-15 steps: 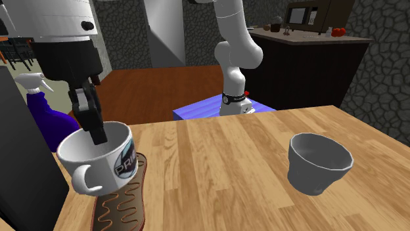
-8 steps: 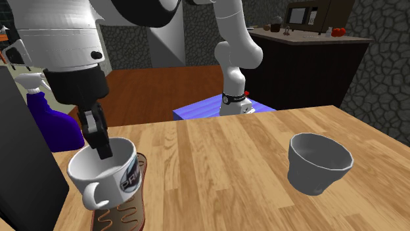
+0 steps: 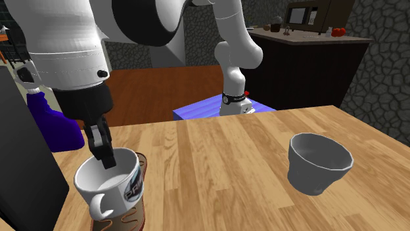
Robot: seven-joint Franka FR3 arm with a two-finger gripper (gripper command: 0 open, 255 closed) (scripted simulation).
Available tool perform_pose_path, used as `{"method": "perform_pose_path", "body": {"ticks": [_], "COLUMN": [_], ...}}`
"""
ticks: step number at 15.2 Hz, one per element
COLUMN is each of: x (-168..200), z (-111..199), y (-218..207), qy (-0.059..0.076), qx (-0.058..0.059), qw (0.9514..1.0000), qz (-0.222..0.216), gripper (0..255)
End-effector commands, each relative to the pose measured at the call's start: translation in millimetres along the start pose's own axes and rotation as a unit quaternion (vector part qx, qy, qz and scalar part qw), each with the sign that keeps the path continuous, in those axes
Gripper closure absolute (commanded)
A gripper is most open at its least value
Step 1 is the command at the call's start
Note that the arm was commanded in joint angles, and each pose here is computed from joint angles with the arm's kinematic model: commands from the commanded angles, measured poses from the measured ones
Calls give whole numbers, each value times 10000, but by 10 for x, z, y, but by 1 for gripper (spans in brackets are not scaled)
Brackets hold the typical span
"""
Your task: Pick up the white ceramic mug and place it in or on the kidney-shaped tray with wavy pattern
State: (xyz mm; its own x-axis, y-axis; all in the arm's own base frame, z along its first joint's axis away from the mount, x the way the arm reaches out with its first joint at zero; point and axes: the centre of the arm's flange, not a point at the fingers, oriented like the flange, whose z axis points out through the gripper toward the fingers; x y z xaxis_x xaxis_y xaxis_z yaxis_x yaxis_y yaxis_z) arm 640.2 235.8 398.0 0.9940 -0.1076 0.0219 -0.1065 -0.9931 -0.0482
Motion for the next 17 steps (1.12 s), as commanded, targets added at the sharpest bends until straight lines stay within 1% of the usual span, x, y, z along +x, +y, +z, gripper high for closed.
{"method": "perform_pose_path", "body": {"ticks": [1, 4, 5, 10, 14, 17], "x": [-1, -1, -1, -1, -1, -1], "z": [2, 2, 3, 2, -497, -497], "y": [-1, -1, -1, -1, -1, -1], "qy": [2, 2, 2, 2, 2, 2], "qx": [1, 1, 1, 1, 1, 1], "qw": [10000, 10000, 10000, 10000, 10000, 10000], "qz": [0, 0, 0, 0, 0, 0], "gripper": [255, 255, 0, 0, 0, 0]}}
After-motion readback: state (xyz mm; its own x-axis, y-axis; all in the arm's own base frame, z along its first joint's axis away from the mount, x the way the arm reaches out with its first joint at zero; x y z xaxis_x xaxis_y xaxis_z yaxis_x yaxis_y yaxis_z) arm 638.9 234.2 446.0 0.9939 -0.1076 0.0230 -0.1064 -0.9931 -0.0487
